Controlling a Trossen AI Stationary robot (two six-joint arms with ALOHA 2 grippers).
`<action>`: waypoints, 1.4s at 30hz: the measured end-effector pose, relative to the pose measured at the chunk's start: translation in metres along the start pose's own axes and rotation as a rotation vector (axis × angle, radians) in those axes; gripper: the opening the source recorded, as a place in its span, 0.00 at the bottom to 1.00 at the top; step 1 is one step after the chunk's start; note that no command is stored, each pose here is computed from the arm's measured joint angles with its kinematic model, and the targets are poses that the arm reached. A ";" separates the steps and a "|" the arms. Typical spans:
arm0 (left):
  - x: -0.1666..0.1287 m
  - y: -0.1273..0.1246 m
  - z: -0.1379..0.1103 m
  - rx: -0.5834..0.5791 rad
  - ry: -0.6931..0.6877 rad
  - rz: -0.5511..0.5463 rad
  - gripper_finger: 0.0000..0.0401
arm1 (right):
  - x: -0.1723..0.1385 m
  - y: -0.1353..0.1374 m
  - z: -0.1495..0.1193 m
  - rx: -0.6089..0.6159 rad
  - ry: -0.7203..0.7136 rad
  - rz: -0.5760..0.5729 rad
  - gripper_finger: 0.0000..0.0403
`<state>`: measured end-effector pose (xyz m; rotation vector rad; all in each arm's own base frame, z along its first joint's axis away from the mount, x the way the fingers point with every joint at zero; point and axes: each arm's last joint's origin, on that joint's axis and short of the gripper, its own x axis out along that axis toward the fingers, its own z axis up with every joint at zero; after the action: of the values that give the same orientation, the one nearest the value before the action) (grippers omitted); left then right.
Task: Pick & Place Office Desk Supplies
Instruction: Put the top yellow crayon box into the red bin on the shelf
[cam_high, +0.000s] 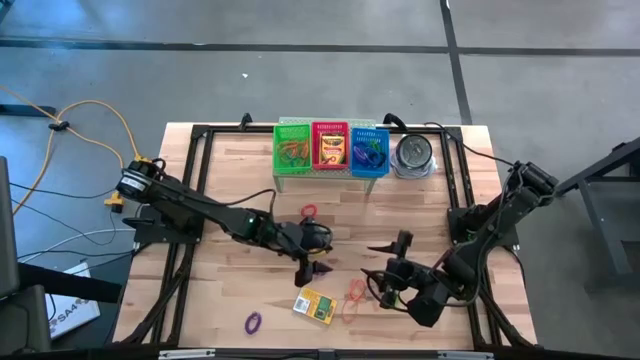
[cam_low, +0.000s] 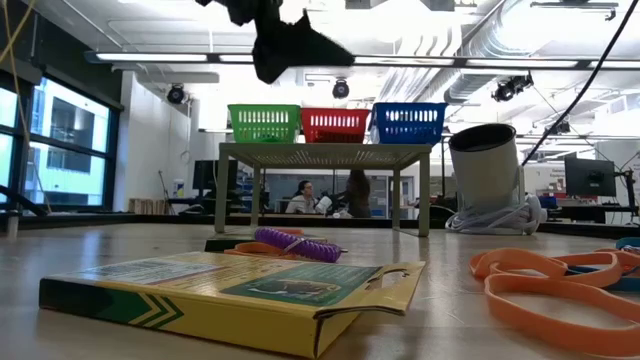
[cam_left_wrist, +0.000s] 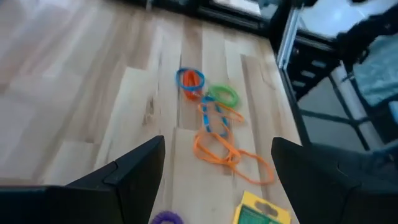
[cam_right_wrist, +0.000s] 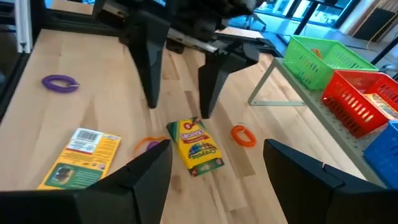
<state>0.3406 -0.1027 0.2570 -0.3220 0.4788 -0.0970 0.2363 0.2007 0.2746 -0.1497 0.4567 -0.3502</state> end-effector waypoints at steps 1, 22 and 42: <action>0.000 0.001 0.000 0.000 0.006 -0.010 0.72 | 0.000 0.000 0.000 -0.001 0.001 -0.001 0.60; -0.005 -0.018 -0.010 0.168 -0.164 0.388 0.77 | 0.000 0.000 -0.001 -0.011 0.018 0.012 0.60; -0.009 -0.027 -0.028 0.338 -0.020 0.391 0.89 | 0.000 0.000 -0.001 -0.007 0.019 0.014 0.60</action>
<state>0.3192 -0.1345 0.2468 0.1049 0.4891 0.2041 0.2357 0.2002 0.2735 -0.1500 0.4776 -0.3363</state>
